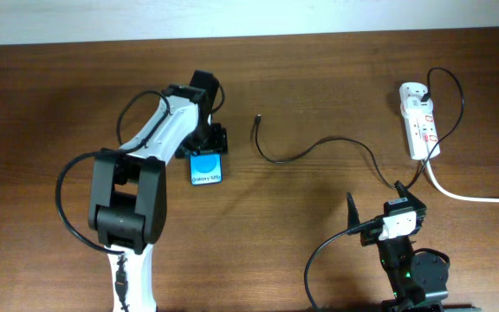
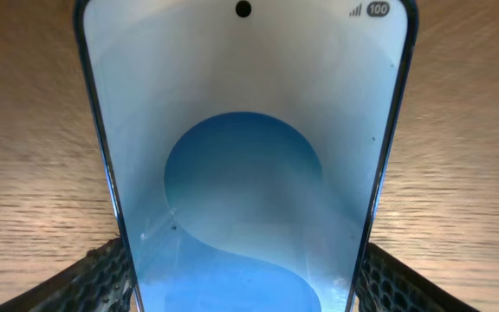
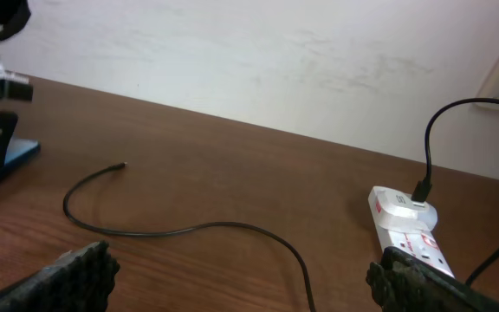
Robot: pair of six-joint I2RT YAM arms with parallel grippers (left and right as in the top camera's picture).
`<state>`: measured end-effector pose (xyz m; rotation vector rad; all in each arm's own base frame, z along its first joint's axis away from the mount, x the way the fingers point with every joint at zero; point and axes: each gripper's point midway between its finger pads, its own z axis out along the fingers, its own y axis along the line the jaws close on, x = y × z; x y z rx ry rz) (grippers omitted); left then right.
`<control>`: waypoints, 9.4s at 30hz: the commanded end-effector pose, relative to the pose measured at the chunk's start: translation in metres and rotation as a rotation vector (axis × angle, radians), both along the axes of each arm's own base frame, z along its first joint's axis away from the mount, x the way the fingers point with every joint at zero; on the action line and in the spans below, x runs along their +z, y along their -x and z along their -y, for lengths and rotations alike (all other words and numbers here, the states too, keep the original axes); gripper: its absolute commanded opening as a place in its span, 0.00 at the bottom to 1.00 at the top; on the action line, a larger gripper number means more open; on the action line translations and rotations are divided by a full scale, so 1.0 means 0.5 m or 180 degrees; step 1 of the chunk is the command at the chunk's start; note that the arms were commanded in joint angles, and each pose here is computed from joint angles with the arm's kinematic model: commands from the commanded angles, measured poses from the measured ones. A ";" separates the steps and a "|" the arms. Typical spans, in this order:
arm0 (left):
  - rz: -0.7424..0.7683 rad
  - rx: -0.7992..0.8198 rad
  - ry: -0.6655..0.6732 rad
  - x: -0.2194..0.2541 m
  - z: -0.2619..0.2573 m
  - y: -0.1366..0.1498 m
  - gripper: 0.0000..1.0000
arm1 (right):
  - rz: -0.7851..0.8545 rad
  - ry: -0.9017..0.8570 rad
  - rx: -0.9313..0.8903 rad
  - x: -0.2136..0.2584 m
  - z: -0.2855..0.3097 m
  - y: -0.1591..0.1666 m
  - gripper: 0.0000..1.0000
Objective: Plug charger to phone and switch on socket
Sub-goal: 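Lower the left gripper over the phone and grasp it, then lift the phone with the left gripper and tilt it upright, then move the right gripper toward the phone held by the left gripper, then grasp the phone's edge with the right gripper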
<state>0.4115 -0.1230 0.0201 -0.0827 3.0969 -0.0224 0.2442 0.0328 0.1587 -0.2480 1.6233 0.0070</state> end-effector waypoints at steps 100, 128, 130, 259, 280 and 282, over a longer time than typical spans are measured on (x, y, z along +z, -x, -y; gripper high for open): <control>-0.1730 0.1636 0.3685 0.601 0.220 0.044 0.00 | -0.1575 -0.1432 0.0260 -0.037 -0.073 -0.047 0.98; -0.0582 0.1939 0.2502 0.466 0.139 -0.042 0.00 | -0.1726 -0.3210 0.0930 0.050 -0.165 -0.103 0.98; -0.0571 0.1941 0.2482 0.465 0.138 -0.042 0.00 | -0.1692 -0.3262 0.0930 0.059 -0.164 -0.117 0.98; -0.0588 0.2072 0.1092 0.305 0.226 0.028 0.00 | -0.2310 -0.3429 0.0867 0.029 -0.459 -0.291 0.24; -0.0622 0.2066 0.1122 0.307 0.230 0.030 0.08 | -0.2251 -0.3452 0.0908 0.039 -0.460 -0.294 0.04; -0.0623 0.2066 0.1121 0.307 0.230 0.030 0.17 | -0.2222 -0.3461 0.0930 0.044 -0.461 -0.295 0.04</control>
